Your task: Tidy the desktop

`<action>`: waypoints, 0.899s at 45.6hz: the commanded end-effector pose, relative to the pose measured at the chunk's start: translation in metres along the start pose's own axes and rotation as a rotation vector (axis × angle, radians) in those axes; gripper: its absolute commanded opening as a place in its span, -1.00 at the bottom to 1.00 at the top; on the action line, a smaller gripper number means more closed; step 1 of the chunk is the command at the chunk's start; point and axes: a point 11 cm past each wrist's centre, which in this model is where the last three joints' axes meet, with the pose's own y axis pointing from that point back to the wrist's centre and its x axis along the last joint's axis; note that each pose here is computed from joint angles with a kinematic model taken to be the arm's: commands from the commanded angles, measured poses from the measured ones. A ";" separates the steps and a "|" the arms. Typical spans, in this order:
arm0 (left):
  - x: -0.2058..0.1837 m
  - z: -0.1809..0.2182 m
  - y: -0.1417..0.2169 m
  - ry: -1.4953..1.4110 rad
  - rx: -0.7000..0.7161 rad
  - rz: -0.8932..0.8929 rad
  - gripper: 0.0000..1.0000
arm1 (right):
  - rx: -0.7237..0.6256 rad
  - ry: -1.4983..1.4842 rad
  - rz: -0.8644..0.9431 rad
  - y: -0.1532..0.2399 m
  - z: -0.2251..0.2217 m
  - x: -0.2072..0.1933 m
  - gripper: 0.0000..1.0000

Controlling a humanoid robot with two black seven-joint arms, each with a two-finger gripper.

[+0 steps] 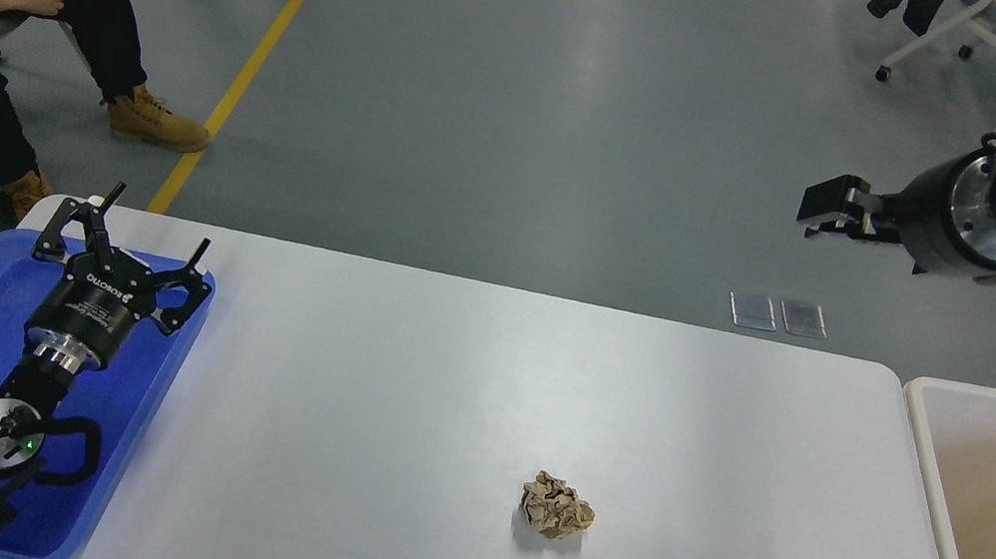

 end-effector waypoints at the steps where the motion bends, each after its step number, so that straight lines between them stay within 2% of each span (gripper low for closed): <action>1: 0.000 0.000 0.000 0.000 0.000 0.001 0.98 | 0.019 0.168 -0.174 0.016 -0.034 -0.022 1.00; 14: 0.000 0.000 0.000 0.000 0.000 0.001 0.98 | -0.028 0.339 -0.313 0.034 -0.050 -0.031 1.00; 25: 0.000 0.000 0.000 0.000 0.000 0.001 0.98 | -0.078 0.439 -0.385 0.030 -0.065 -0.048 1.00; 41: 0.000 0.000 0.000 0.000 0.000 0.001 0.98 | -0.101 0.449 -0.450 0.025 -0.064 -0.056 1.00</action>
